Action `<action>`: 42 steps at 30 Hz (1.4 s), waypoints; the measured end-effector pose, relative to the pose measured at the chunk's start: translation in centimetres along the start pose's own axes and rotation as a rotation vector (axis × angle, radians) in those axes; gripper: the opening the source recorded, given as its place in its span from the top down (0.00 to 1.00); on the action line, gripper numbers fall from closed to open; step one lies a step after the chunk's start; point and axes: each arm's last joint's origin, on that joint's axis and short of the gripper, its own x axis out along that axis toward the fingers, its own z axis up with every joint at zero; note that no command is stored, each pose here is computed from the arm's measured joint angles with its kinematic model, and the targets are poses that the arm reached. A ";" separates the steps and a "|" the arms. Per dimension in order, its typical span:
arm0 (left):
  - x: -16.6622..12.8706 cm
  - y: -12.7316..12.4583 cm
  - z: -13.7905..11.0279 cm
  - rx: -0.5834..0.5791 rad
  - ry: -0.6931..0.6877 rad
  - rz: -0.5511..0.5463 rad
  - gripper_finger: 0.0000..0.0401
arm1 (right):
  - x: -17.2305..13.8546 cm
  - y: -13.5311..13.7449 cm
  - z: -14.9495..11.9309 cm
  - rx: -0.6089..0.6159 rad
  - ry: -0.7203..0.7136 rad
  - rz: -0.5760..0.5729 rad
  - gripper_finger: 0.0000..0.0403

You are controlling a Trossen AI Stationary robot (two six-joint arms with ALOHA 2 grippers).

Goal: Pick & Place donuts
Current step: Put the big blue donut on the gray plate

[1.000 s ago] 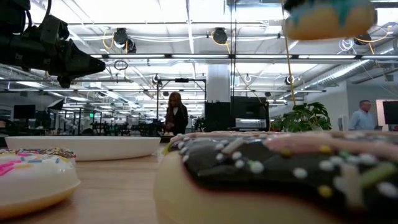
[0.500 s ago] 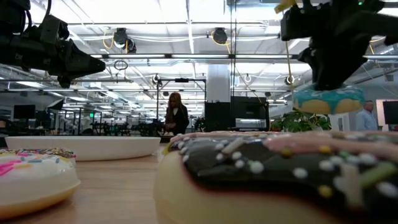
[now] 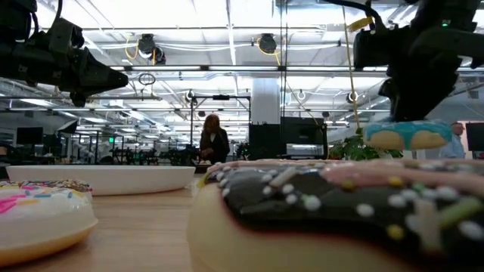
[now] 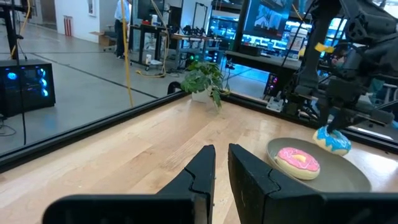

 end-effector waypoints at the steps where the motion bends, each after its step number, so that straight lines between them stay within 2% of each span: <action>1: 0.0 0.0 0.0 -0.001 0.000 0.000 0.87 | 0.1 0.1 0.1 0.004 -0.011 0.007 0.98; 4: 0.0 0.0 0.0 -0.001 0.000 0.000 0.87 | 0.7 0.4 0.3 0.006 -0.017 0.016 0.98; 15: 0.0 0.0 0.0 0.000 0.000 0.000 0.87 | 3.2 0.2 0.1 0.017 0.122 0.007 0.98; 27: 0.0 0.0 0.0 0.002 0.001 0.000 0.87 | 3.4 -0.5 0.6 0.011 0.147 0.026 0.93; 32: 0.0 0.0 0.0 0.002 0.001 0.000 0.87 | 3.4 -0.4 0.6 0.013 0.157 0.047 0.87; 42: 0.0 0.0 0.0 0.002 0.001 -0.001 0.87 | 3.4 -0.4 0.6 0.014 0.157 0.048 0.69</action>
